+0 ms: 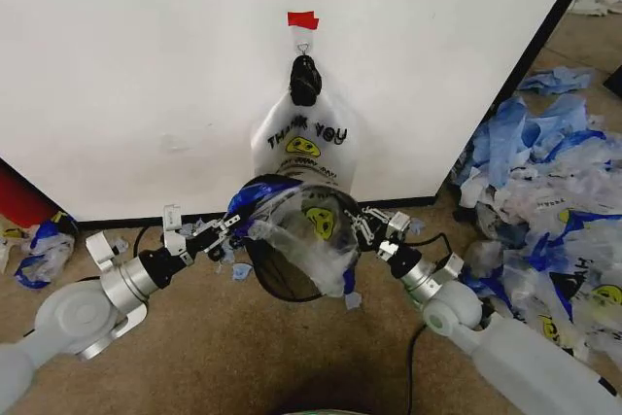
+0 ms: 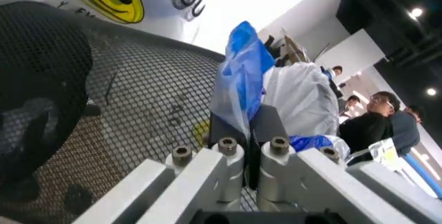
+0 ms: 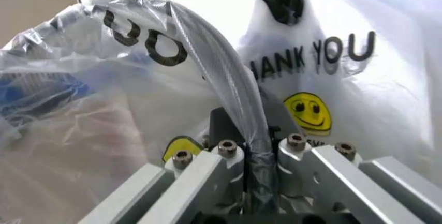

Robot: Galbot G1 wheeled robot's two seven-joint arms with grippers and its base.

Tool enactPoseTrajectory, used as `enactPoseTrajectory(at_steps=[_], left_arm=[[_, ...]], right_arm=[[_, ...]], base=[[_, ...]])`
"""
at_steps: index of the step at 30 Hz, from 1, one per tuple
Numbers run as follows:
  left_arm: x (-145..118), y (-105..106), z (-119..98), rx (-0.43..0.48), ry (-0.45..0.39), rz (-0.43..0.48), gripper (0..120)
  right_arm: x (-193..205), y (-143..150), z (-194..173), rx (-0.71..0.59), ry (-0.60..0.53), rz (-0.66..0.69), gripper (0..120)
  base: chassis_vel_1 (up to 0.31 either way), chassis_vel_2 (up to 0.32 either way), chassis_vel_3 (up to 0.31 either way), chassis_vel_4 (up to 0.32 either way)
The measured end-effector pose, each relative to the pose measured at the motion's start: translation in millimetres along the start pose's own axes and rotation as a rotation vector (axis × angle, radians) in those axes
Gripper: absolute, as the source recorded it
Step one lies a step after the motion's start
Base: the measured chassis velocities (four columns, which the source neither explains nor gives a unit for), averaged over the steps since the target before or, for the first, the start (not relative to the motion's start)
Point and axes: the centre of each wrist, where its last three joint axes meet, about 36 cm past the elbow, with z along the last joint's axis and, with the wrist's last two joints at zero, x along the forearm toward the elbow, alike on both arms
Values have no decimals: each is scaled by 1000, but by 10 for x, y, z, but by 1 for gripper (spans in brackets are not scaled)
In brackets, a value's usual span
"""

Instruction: Pick up the garbage bag from the wall and place it over the trash bin.

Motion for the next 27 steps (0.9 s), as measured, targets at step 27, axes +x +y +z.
enactPoseTrajectory(at_steps=[27], left_arm=[[54, 173, 106, -21, -64, -55, 0]], right_arm=[[5, 79, -175, -255, 22, 76, 1]], base=[[0, 0, 0, 0]])
